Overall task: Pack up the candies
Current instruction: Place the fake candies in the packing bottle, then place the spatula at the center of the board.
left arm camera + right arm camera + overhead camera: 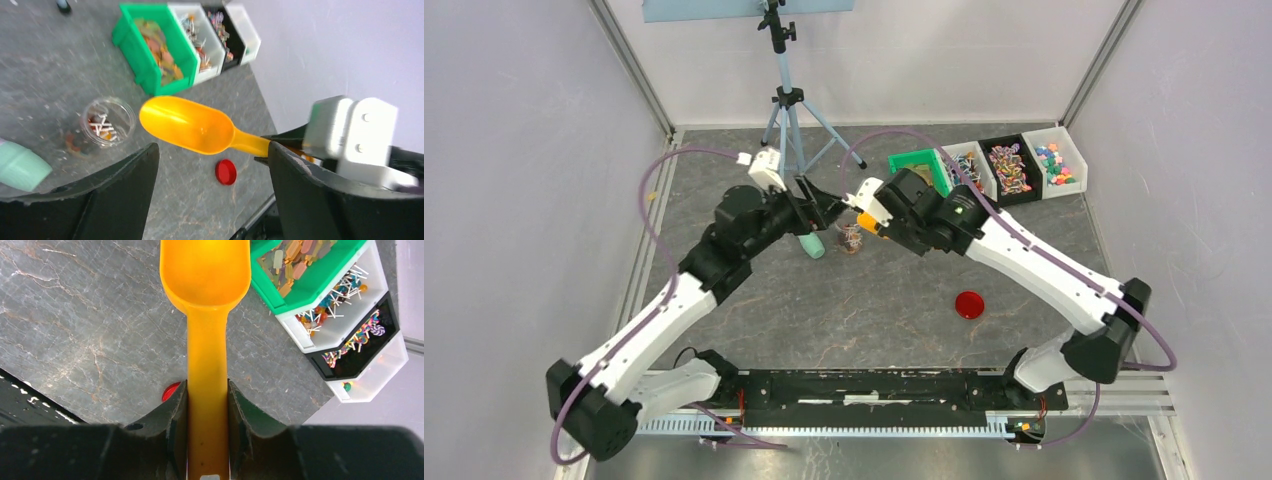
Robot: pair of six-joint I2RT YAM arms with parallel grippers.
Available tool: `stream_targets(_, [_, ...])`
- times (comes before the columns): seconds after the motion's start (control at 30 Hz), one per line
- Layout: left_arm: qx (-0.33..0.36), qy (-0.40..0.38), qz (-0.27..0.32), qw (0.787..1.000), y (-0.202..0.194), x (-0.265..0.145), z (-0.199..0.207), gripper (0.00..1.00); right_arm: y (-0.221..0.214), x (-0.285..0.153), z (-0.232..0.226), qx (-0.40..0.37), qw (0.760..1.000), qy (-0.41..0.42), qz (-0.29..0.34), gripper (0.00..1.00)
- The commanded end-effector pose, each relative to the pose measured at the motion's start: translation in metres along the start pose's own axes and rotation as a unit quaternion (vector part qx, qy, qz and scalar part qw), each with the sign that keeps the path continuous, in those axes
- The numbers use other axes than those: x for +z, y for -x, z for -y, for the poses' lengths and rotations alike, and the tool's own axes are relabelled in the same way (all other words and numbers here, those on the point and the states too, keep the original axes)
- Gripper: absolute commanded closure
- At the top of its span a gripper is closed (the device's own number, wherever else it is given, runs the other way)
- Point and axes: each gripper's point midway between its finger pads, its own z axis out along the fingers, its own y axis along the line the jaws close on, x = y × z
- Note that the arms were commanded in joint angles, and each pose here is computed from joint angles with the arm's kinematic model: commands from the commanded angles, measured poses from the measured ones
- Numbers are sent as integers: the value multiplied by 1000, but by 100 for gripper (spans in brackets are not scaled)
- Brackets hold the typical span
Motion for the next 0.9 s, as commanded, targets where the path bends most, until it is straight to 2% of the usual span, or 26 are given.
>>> stream_targets(0.0, [49,55,68,995,34,-36,-8,12,10,-14,9,-6,997,-20,69,100])
stream_targets(0.07, [65,69,75,993,36,-48,-13,10,9,-10,7,-8,994,-28,101,100])
stream_targets(0.1, [73,83,76,991,35,-54,-19,2,9,-12,7,-7,991,-33,126,100])
stream_targets(0.13, [82,96,78,989,36,-61,-24,0,8,-10,5,-5,988,-37,149,100])
stream_targets(0.3, [131,158,73,976,29,-89,-52,0,1,-7,1,50,972,-57,222,100])
stream_targets(0.37, [146,175,69,971,25,-98,-62,0,-15,1,6,91,971,-83,204,100])
stream_targets(0.57, [160,206,57,964,4,-111,-90,0,-70,32,15,182,967,-159,78,100])
stream_targets(0.7, [157,198,45,966,-6,-112,-92,0,-102,55,19,275,946,-167,31,100])
stream_targets(0.87, [166,210,30,963,-12,-116,-99,0,-143,72,28,403,898,-177,14,100])
